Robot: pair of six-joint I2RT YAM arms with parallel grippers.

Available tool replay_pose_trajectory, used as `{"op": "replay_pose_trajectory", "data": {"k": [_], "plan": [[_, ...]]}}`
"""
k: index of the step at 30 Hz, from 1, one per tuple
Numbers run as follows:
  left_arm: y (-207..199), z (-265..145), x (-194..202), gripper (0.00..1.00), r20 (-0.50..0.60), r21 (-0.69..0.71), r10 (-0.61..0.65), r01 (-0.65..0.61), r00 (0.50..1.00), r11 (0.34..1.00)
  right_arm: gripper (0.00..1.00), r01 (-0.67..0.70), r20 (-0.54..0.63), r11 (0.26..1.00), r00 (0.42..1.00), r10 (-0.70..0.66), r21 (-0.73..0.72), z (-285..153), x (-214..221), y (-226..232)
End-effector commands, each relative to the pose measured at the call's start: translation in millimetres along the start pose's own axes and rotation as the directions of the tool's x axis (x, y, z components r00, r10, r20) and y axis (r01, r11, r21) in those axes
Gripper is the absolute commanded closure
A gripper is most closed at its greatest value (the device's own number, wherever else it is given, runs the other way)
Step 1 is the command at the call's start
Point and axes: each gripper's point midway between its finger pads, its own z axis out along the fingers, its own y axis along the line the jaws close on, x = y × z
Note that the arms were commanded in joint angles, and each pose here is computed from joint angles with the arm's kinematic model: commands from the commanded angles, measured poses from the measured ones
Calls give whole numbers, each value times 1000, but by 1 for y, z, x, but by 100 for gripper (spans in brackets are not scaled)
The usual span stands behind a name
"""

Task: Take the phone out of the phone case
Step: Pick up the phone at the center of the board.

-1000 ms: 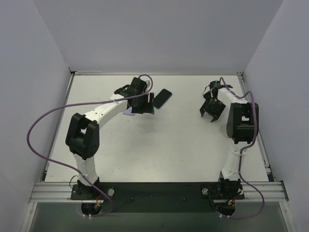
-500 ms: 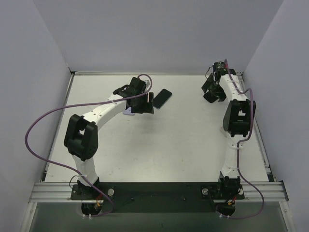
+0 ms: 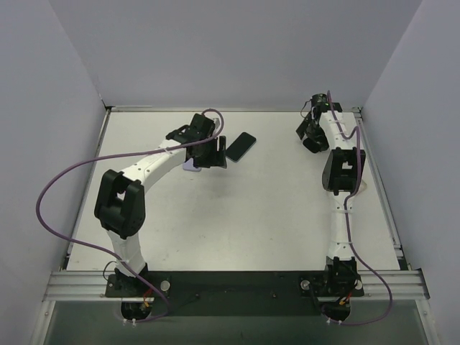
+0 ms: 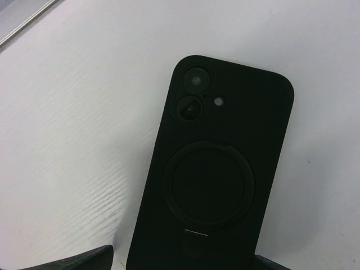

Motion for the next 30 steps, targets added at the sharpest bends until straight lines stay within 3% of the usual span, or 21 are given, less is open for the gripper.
{"op": "replay_pose_trajectory", "data": {"k": [1, 5, 10, 13, 14, 16, 17, 23, 25, 30], "plan": [[0, -3, -14, 25, 45, 18, -3, 2, 999, 1000, 4, -9, -51, 999, 999, 10, 37, -3, 12, -7], [1, -1, -14, 25, 40, 21, -8, 7, 999, 1000, 10, -19, -56, 999, 998, 21, 49, -1, 14, -9], [2, -1, -12, 25, 35, 21, -10, 9, 999, 1000, 34, -20, -60, 998, 998, 23, 54, -4, 16, -11], [3, -3, -13, 25, 38, 18, -11, 10, 999, 1000, 59, -13, -48, 999, 999, 15, 33, -17, 12, -12], [3, -2, -13, 26, 36, 20, -12, 12, 999, 1000, 73, -5, -76, 1000, 997, 7, 31, -14, 24, -15], [3, 1, -13, 26, 34, 23, -26, 25, 999, 999, 85, -3, -58, 1000, 998, 3, -6, -35, 20, -16], [3, 8, -12, 25, 20, 21, -46, 46, 999, 999, 94, 10, -100, 1000, 995, -10, -7, -29, 39, -21], [-14, 12, -3, 26, -52, 116, -107, 112, 993, 987, 100, 20, -113, 984, 993, -41, -179, -73, 73, -21], [-21, 10, -8, 26, -44, 147, -127, 132, 991, 980, 100, 12, -171, 963, 983, -60, -271, -90, 105, -25], [-58, 5, -5, 26, -128, 326, -208, 239, 970, 915, 100, 17, -157, 886, 982, -101, -464, -130, 145, -26]]}}
